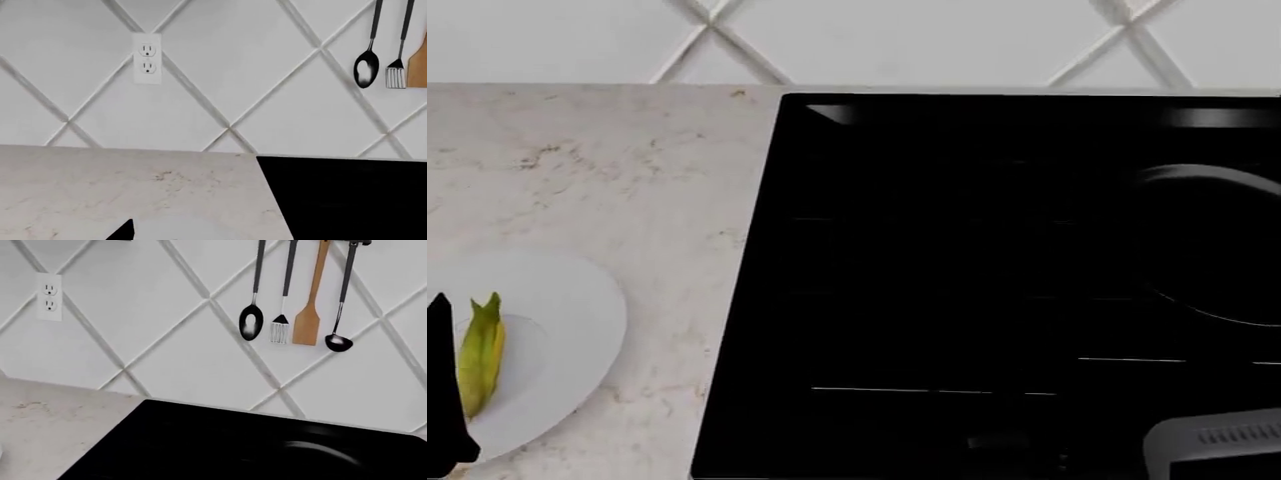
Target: Pick the corn from the plate and place it in the pan.
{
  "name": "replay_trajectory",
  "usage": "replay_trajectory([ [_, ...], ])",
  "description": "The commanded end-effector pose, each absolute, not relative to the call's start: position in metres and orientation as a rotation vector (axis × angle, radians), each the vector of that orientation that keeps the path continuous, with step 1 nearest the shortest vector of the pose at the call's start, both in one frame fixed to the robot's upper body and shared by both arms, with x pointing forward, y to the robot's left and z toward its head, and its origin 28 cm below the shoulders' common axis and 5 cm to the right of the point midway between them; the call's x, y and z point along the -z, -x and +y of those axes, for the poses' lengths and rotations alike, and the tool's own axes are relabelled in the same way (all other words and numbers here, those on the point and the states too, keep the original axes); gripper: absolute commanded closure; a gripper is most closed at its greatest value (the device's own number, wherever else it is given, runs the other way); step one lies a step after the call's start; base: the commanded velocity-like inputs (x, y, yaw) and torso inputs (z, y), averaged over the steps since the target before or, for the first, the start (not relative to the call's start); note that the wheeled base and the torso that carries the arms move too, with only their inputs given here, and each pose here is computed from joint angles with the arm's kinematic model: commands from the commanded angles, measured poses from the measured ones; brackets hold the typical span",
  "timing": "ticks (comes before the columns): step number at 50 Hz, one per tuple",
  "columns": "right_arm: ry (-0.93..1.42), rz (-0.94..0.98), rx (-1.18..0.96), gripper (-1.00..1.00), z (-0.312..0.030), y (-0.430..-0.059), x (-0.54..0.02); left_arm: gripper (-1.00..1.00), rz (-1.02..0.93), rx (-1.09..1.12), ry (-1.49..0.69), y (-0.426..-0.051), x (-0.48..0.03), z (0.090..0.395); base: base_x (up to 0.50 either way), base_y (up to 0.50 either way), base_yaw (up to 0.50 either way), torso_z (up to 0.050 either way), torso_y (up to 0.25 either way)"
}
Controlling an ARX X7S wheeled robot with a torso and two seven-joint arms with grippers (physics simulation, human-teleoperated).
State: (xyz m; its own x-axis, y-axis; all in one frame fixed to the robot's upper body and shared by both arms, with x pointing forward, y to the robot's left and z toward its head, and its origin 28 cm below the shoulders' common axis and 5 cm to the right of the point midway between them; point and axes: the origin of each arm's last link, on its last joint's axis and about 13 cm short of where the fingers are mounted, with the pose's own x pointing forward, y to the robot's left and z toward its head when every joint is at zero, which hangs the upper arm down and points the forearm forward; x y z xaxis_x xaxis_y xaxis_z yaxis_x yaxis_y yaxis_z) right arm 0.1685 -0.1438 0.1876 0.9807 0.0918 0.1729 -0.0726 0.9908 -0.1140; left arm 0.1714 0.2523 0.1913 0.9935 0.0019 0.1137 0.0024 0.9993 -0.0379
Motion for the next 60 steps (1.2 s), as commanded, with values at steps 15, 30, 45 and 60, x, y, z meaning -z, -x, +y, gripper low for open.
replay_trajectory([
  [15,0.065,-0.171,-0.111,-1.0,-0.135,-0.17,-0.175,-1.0,0.23,-0.067,0.028,-0.191,-0.227,0.264,0.02,0.0,0.0,0.0,0.0],
  [30,0.037,-0.155,-0.146,-1.0,-0.13,-0.171,-0.166,-1.0,0.568,-0.073,0.04,-0.199,-0.252,0.265,0.0,0.0,0.0,0.0,0.001],
  [45,0.03,-0.147,-0.139,-1.0,-0.136,-0.167,-0.161,-1.0,0.536,-0.131,0.054,-0.219,-0.256,0.262,0.0,0.0,0.0,0.0,0.0],
  [60,0.033,-0.141,-0.135,-1.0,-0.14,-0.164,-0.162,-1.0,0.549,-0.209,0.165,-0.246,-0.239,0.252,0.0,0.0,0.0,0.0,0.0],
])
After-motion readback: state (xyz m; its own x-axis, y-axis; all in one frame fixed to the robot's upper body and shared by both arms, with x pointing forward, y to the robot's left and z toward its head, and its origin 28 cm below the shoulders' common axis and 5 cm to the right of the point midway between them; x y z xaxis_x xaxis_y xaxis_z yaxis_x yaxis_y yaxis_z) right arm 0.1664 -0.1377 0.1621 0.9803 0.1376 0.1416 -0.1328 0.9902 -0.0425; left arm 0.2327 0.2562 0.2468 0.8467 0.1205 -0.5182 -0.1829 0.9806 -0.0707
